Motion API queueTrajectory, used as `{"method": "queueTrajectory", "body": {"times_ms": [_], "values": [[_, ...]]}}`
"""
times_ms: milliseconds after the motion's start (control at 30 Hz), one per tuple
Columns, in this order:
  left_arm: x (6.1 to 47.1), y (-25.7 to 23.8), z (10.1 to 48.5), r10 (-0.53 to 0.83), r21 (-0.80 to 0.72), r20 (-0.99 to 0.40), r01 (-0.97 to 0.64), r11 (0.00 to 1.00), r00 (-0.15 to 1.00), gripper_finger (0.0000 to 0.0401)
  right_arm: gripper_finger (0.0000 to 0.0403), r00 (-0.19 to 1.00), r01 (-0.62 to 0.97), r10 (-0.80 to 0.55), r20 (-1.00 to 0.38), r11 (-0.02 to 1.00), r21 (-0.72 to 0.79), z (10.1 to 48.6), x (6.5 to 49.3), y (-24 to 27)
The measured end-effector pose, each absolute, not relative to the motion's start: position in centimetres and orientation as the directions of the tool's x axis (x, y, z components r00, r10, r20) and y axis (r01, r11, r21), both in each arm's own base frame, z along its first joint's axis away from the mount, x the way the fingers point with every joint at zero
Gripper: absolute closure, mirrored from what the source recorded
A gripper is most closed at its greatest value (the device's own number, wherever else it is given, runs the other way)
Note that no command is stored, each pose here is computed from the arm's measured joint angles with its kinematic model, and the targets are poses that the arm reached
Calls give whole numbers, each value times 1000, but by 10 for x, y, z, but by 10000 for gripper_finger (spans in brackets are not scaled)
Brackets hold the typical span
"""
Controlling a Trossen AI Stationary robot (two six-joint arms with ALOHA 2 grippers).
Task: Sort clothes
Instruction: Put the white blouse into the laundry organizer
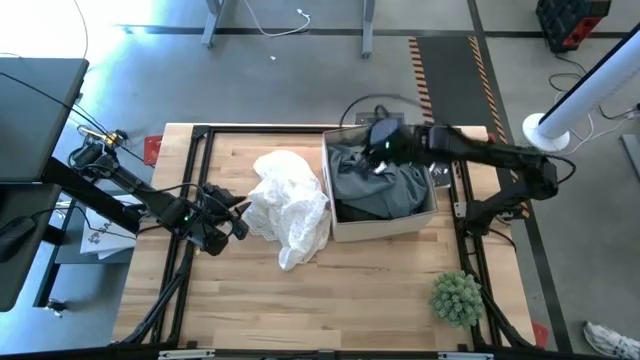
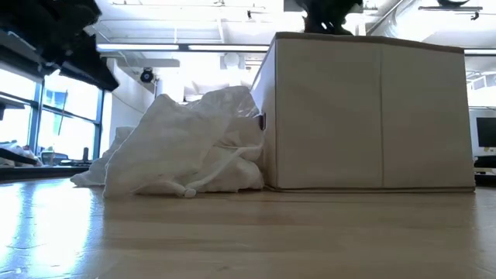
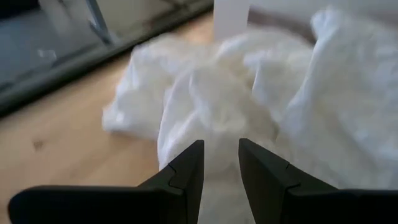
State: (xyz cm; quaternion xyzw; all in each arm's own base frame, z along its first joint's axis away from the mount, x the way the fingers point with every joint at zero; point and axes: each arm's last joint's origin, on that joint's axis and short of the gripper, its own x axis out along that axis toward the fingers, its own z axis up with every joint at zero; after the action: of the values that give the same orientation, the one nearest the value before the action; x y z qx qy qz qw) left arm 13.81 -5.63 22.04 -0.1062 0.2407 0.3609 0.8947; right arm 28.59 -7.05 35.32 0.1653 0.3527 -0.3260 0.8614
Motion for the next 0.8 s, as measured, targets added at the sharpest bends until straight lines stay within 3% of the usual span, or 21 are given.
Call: {"method": "queueTrajectory", "body": {"times_ms": [167,300,533,800], "values": [[156,-56,224,665,20,-391,-716,698,637,298,265,775,426,-320,-545,901,77,346,316,-12],[179,-46,229,645,87,-394,-672,736,655,271,265,871,254,-198,-450,965,68,335,326,34],[222,7,235,337,-9,-472,-386,922,815,181,265,903,100,-64,-424,993,62,316,319,83],[244,63,171,223,-43,-721,-363,931,656,123,265,895,74,-34,-444,994,75,310,312,101]]}}
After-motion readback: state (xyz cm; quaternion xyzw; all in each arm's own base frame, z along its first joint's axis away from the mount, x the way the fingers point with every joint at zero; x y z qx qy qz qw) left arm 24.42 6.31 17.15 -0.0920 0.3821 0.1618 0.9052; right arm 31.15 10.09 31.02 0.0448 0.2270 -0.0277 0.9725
